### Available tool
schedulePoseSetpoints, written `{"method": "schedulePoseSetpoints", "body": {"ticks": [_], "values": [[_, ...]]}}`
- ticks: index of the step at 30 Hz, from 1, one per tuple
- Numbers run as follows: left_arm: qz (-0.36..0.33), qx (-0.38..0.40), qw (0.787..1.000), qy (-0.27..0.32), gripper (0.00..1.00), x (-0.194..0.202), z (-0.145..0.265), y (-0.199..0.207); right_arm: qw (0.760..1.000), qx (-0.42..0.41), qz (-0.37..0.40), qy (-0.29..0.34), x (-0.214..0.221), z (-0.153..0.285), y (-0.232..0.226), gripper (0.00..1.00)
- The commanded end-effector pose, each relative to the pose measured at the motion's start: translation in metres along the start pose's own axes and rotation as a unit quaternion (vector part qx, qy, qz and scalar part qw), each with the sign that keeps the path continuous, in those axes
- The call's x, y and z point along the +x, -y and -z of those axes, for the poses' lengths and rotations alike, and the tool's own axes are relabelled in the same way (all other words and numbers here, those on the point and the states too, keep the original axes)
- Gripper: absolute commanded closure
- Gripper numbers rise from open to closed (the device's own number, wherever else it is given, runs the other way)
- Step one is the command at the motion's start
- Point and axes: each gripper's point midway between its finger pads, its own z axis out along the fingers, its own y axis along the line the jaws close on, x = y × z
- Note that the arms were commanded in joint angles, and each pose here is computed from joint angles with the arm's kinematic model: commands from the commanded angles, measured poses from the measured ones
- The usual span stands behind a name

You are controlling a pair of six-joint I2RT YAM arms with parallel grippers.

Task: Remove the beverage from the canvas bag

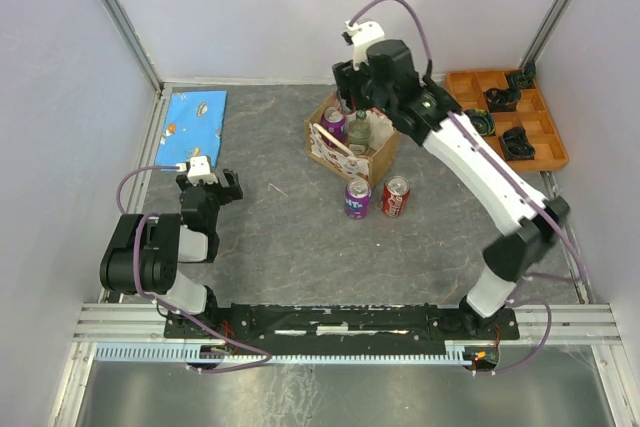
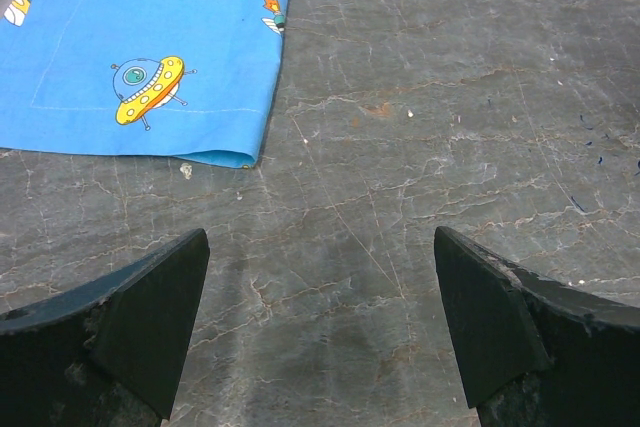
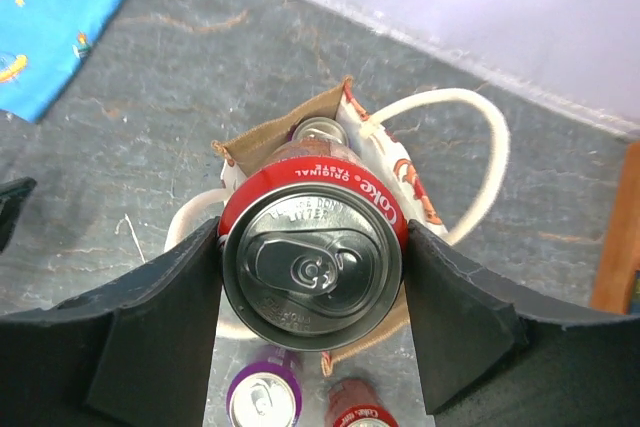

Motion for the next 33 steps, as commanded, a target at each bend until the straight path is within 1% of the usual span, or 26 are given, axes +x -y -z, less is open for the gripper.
{"method": "schedulePoseSetpoints", "body": {"ticks": [1,4,5,8,13,17,25,33], "values": [[-0.030,-0.006,0.999,0.034,0.01,-0.021,-0.006,-0.003,0.995,0.020,-0.003,0.103,-0.039,0.053,0.010,1.00],[-0.030,-0.006,0.999,0.034,0.01,-0.022,-0.006,-0.003,0.993,0.043,-0.008,0.105,-0.026,0.080,0.023,1.00],[-0.030,-0.005,0.999,0.033,0.01,-0.021,-0.006,-0.002,0.994,0.053,-0.010,0.097,-0.016,0.086,0.028,1.00],[-0.031,-0.005,0.999,0.034,0.01,-0.022,-0.006,-0.002,0.995,0.067,-0.024,0.067,0.020,0.105,0.037,1.00],[-0.031,-0.005,0.999,0.034,0.01,-0.022,-0.006,-0.002,0.997,0.071,-0.040,0.014,0.093,0.125,0.035,1.00],[-0.030,-0.005,0.999,0.033,0.01,-0.021,-0.006,-0.002,0.994,0.082,-0.067,-0.001,0.125,0.141,0.038,1.00],[-0.031,-0.006,0.999,0.033,0.01,-0.021,-0.006,-0.002,0.992,0.078,-0.063,-0.075,0.192,0.145,0.026,1.00],[-0.031,-0.006,0.999,0.034,0.01,-0.022,-0.006,-0.003,0.990,0.047,-0.055,-0.119,0.243,0.132,0.003,1.00]]}}
